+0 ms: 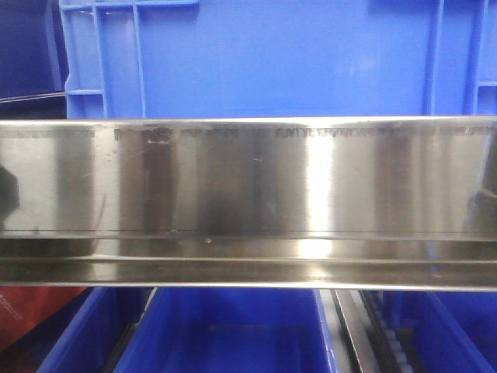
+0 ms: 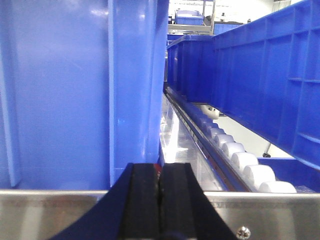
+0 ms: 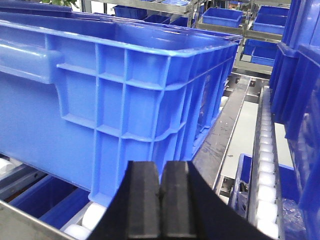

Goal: Place valve from conveyor to right shelf box

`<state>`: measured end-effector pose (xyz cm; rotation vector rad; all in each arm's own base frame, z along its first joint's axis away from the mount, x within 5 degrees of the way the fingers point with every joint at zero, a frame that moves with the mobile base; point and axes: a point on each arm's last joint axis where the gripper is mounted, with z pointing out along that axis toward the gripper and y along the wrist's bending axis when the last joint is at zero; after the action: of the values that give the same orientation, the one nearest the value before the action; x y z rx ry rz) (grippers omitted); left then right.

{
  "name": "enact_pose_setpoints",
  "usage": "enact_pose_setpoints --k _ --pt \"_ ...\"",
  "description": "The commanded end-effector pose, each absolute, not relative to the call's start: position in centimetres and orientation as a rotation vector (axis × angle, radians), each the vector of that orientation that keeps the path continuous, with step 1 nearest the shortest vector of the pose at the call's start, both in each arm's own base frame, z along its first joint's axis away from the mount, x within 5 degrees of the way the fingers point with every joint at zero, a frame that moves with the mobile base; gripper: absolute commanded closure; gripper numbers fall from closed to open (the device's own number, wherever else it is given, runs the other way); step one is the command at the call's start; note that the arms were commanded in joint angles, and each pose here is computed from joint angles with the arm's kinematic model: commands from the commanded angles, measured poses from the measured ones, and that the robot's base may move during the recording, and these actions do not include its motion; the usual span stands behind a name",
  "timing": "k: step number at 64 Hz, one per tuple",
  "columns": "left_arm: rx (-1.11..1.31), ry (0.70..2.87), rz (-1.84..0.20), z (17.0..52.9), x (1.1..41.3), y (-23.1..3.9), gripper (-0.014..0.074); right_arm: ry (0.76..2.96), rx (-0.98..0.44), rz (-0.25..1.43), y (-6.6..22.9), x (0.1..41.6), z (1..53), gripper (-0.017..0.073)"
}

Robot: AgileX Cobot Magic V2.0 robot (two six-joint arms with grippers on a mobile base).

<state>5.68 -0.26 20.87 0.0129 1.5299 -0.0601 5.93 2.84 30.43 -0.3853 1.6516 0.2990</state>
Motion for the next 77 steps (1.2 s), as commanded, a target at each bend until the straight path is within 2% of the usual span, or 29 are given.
enact_pose_setpoints --k 1,55,65,77 --pt "0.008 1.493 -0.063 21.2 5.6 -0.2 0.0705 1.625 -0.373 0.292 2.8 5.9 30.6 0.0713" --pt "0.008 1.493 -0.063 21.2 5.6 -0.2 0.0705 1.605 -0.366 0.292 2.7 6.0 30.8 0.0713" --pt "0.008 1.493 -0.063 21.2 5.6 -0.2 0.0705 1.570 -0.233 0.381 2.6 6.3 30.6 0.0713" --pt "0.008 1.493 -0.063 21.2 5.6 -0.2 0.0705 1.616 -0.122 0.304 2.0 6.9 28.8 0.0713"
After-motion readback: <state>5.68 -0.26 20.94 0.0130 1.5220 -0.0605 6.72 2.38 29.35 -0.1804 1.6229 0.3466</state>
